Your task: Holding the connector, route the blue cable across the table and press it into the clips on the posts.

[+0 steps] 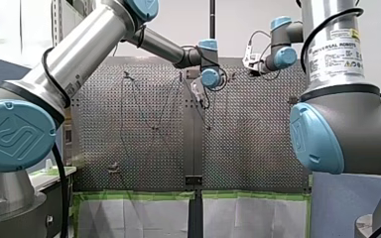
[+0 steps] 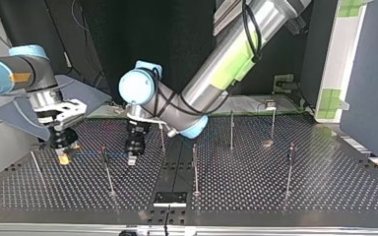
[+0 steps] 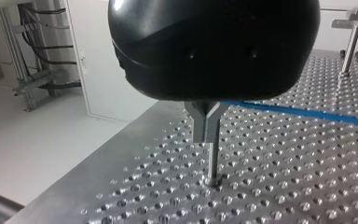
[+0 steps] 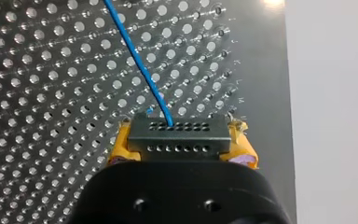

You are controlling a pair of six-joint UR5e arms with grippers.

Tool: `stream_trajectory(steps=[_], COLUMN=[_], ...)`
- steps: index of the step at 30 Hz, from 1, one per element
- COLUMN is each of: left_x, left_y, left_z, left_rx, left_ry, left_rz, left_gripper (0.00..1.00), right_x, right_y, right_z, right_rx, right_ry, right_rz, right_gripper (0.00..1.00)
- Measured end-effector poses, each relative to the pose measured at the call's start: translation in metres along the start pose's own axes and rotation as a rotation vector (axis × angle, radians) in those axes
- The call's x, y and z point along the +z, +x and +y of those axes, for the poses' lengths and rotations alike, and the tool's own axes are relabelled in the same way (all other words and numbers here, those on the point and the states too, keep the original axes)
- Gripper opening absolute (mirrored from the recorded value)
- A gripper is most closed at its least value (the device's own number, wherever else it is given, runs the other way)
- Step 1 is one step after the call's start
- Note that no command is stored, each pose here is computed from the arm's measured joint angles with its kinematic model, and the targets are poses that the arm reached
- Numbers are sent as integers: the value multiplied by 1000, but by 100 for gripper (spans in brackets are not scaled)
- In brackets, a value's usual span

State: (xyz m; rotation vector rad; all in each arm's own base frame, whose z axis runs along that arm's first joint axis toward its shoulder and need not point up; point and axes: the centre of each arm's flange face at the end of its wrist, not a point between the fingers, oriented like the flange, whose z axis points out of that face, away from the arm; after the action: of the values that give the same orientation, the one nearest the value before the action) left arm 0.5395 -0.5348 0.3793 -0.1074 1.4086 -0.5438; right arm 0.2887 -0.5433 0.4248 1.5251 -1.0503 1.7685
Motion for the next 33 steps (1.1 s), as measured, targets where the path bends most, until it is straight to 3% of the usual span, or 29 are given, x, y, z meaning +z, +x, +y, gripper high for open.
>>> stream_trajectory(steps=[6, 8, 9, 10, 11, 12, 14, 15, 17, 21, 26, 33], left_x=[6, 6, 5, 4, 3, 2, 0, -2, -4, -7, -11, -24], left_y=[-2, -2, -1, -1, 0, 1, 2, 3, 4, 7, 10, 17], left_z=[9, 9, 8, 7, 6, 5, 2, 0, -1, -2, -5, -9], left_rx=[5, 7, 9, 10, 10, 12, 13, 13, 15, 13, 10, 35], left_ry=[10, 14, 18, 21, 24, 28, 33, 35, 36, 28, 47, 44], left_rz=[7, 14, 19, 24, 28, 34, 43, 47, 53, 72, 101, 168], left_gripper=[0, 16, 16, 25, 42, 42, 71, 71, 100, 100, 100, 100], right_x=[5, 5, 6, 6, 6, 6, 6, 6, 6, 6, 6, 6], right_y=[1, 3, 3, 4, 4, 4, 4, 4, 3, 3, 4, 3], right_z=[2, 3, 3, 3, 3, 3, 3, 3, 3, 3, 4, 5], right_rx=[-2, -3, -3, -4, -4, -4, -4, -4, -4, -4, -4, -3], right_ry=[2, 2, 2, 2, 2, 2, 2, 2, 2, 2, 0, -1], right_rz=[5, 8, 9, 10, 10, 10, 10, 10, 9, 9, 10, 9], right_gripper=[0, 0, 0, 0, 0, 0, 0, 0, 0, 0, 0, 0])
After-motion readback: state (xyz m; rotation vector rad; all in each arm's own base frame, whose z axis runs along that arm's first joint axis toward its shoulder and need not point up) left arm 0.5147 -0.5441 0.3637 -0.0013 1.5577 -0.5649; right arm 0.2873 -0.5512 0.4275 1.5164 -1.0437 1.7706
